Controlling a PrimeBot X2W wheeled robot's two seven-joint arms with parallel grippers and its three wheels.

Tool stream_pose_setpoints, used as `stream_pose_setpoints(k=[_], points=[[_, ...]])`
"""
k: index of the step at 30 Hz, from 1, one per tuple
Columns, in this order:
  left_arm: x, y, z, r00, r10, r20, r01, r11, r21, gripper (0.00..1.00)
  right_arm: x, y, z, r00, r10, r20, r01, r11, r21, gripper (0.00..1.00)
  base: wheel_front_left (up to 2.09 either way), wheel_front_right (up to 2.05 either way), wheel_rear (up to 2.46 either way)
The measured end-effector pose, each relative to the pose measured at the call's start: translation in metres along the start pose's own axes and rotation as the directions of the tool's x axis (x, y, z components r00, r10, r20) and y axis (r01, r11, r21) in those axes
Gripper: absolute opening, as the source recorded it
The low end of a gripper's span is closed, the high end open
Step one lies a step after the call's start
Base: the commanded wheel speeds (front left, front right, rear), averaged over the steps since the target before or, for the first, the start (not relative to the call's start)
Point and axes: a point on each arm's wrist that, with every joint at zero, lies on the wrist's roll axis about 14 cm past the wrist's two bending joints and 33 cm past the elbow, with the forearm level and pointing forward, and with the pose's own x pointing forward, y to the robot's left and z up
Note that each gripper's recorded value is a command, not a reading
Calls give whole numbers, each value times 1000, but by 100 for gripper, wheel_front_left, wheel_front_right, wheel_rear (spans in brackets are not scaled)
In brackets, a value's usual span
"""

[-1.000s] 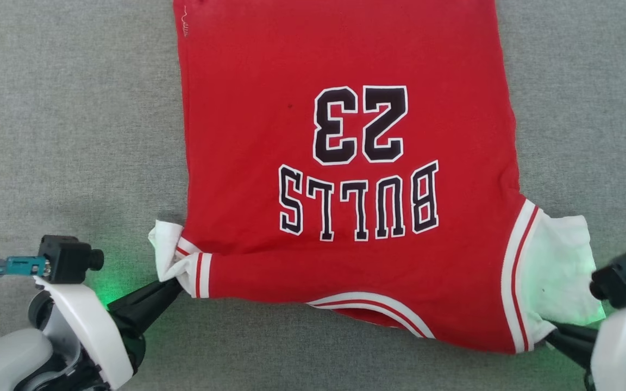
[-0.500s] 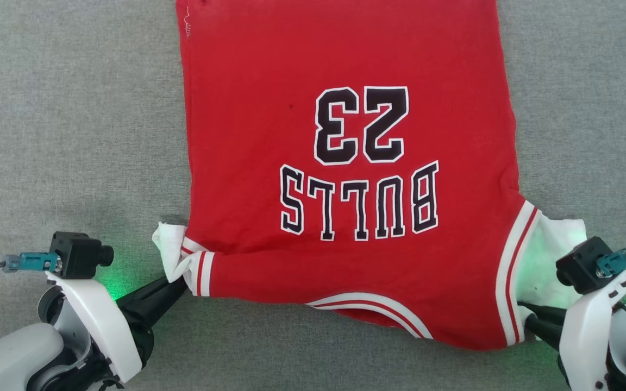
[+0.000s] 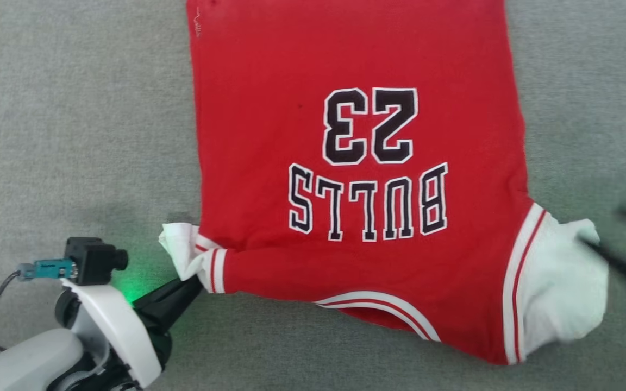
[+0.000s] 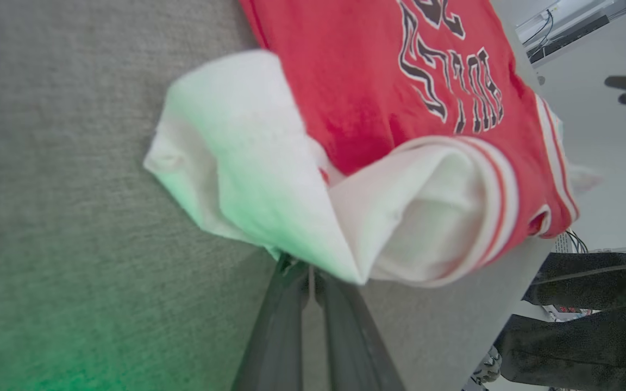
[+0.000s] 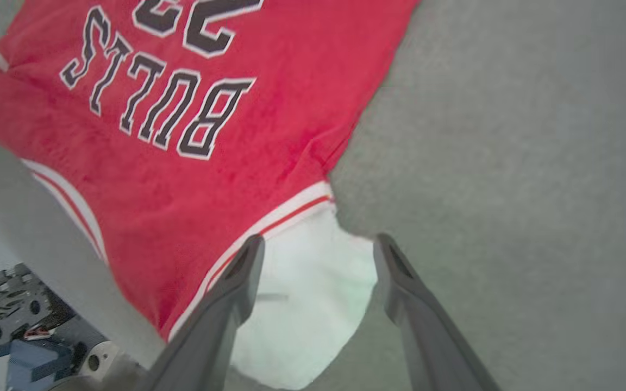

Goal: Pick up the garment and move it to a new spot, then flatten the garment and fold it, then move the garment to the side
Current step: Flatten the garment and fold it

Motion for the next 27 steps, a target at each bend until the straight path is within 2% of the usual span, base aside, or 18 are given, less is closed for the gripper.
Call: stream_pose_setpoints(k=[3,7,11,12,18,24,27], points=[[3,-5,1,1000,-16,7,16,1000,1,0,-6,-17,45,996,-39,79,44,997,-67,100,0,0,0],[10,-8,4,1000,-29,8,28,999,14,0,6,-42,107,979,-80,188,99,991,-95,100,0,0,0],[19,-5,9,999,-35,16,34,999,20,0,45,-68,156,963,-134,236,156,985,-78,100,0,0,0],[22,-3,9,999,-36,18,36,999,14,0,69,-80,171,962,-165,219,184,981,-68,100,0,0,0],[26,4,8,999,-23,41,24,1000,-6,0,138,-113,180,968,-240,67,242,970,-21,100,0,0,0],[29,9,6,998,-13,60,15,999,-31,0,192,-120,162,972,-208,-112,214,976,47,100,0,0,0],[30,11,4,998,-9,68,12,999,-42,0,210,-116,159,971,-180,-159,192,979,64,100,0,0,0]])
